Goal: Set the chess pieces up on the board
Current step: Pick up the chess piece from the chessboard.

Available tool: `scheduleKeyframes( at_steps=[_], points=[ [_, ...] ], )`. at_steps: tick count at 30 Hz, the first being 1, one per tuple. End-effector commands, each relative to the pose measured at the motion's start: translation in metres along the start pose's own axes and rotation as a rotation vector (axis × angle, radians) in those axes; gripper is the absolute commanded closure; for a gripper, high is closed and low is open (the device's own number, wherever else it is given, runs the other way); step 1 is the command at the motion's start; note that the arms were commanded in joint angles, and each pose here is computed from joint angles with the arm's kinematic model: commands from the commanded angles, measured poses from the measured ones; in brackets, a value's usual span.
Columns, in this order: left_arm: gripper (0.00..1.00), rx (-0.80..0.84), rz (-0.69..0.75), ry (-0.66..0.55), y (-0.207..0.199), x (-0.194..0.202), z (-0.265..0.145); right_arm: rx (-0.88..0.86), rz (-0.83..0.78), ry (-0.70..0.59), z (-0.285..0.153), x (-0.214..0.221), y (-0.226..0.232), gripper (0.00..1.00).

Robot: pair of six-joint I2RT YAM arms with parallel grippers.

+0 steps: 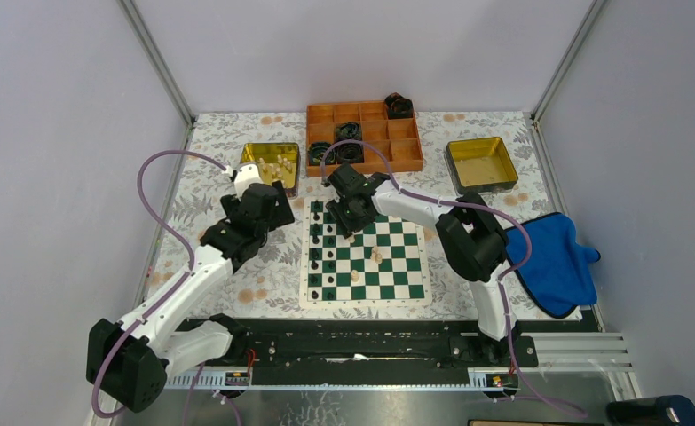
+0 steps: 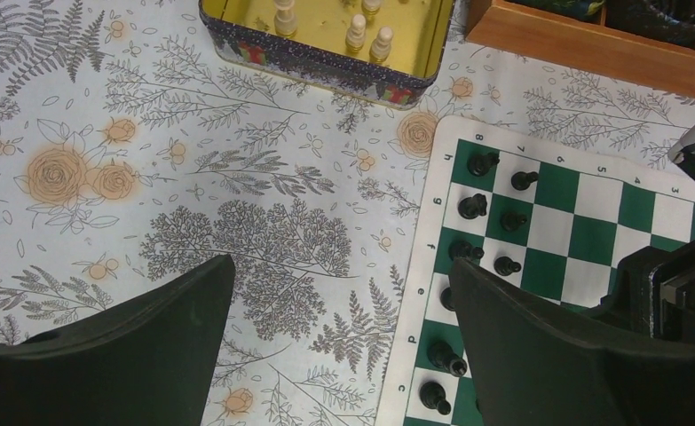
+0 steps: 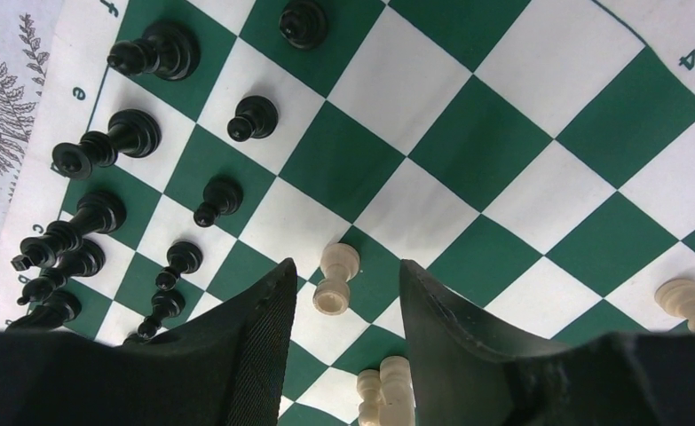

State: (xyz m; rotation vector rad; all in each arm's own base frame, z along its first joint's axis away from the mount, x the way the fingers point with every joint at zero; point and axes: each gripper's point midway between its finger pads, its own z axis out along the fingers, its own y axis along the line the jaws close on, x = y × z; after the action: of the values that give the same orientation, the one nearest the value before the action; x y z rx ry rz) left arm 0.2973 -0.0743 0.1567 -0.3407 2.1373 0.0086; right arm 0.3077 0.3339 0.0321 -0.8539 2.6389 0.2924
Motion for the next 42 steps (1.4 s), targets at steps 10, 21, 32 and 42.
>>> scheduleKeyframes(
  at_steps=[10,21,32,42],
  points=[
    [0.01,0.016,-0.009,-0.023,0.001,-0.004,0.001,0.034,-0.006,0.0,-0.006,0.002,0.004,0.72],
    [0.01,0.021,-0.018,-0.023,0.001,-0.004,0.0,0.068,-0.001,-0.024,-0.016,-0.002,-0.001,1.0],
    [0.01,0.029,-0.028,-0.026,-0.003,-0.007,0.002,0.141,0.012,-0.145,-0.056,-0.034,-0.013,1.0],
    [0.01,0.035,-0.024,-0.014,-0.006,-0.005,0.004,0.241,0.124,-0.228,-0.085,-0.06,-0.075,1.0]
  ],
)
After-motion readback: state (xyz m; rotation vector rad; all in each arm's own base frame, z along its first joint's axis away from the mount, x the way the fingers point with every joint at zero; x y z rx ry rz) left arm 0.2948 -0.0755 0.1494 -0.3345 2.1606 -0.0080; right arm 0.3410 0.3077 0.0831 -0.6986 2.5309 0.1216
